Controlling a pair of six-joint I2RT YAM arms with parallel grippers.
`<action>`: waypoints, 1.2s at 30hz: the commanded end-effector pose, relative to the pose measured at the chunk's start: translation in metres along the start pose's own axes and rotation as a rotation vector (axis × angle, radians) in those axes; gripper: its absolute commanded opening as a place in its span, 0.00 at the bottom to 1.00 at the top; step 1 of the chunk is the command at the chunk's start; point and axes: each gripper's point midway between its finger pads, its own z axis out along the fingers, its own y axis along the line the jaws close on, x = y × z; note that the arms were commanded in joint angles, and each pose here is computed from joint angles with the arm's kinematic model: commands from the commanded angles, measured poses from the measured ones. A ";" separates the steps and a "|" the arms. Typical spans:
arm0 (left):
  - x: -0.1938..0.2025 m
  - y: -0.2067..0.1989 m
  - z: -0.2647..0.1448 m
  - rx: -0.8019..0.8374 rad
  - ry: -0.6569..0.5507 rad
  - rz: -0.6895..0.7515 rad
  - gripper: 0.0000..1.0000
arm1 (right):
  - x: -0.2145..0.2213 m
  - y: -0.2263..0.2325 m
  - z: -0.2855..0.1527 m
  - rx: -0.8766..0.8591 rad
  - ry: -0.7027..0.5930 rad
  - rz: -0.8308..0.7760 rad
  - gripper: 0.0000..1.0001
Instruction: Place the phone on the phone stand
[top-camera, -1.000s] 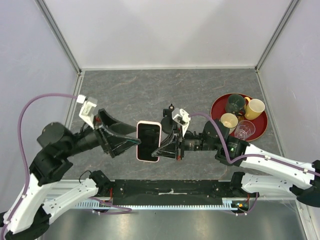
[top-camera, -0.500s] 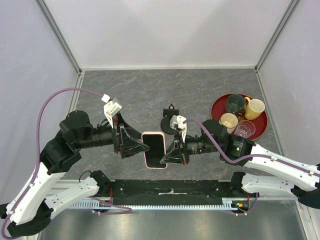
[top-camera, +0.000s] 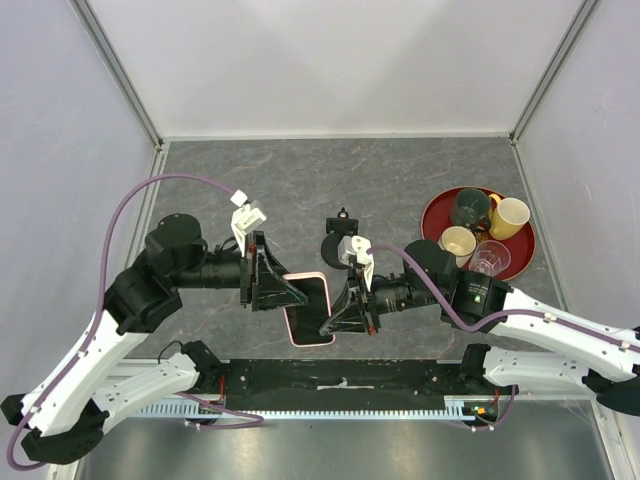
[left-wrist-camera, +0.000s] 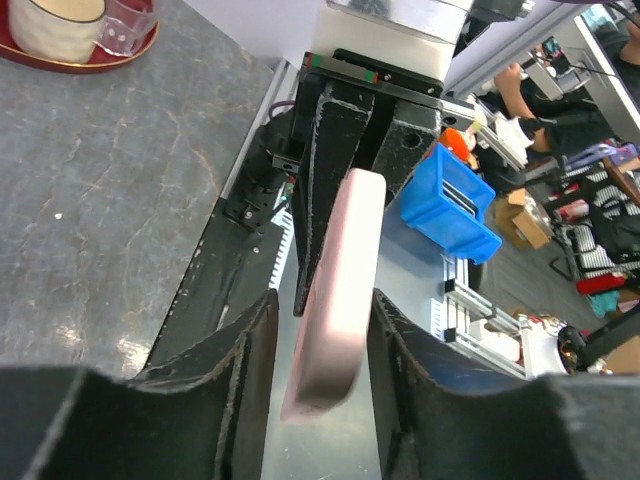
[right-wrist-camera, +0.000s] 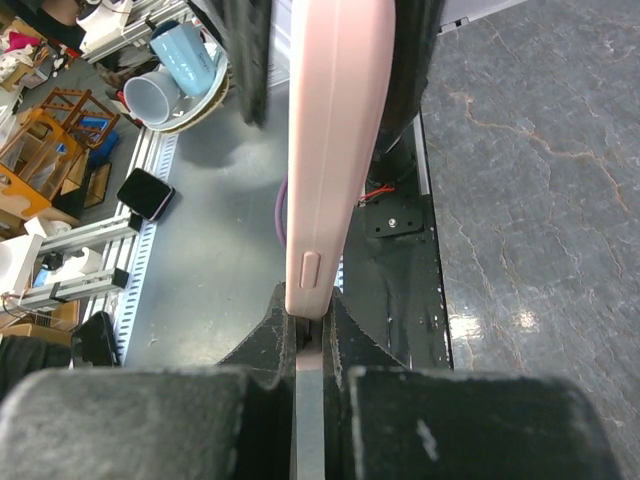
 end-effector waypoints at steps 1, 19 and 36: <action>-0.002 -0.018 0.006 0.137 0.031 0.044 0.42 | -0.056 0.032 -0.007 -0.103 -0.155 -0.130 0.00; -0.043 0.090 -0.054 -0.630 -0.271 0.122 0.02 | -0.030 -0.169 -0.107 1.208 -0.347 0.124 0.82; -0.043 0.080 -0.040 -0.506 -0.343 0.129 0.02 | -0.018 -0.273 -0.084 1.425 -0.219 0.075 0.49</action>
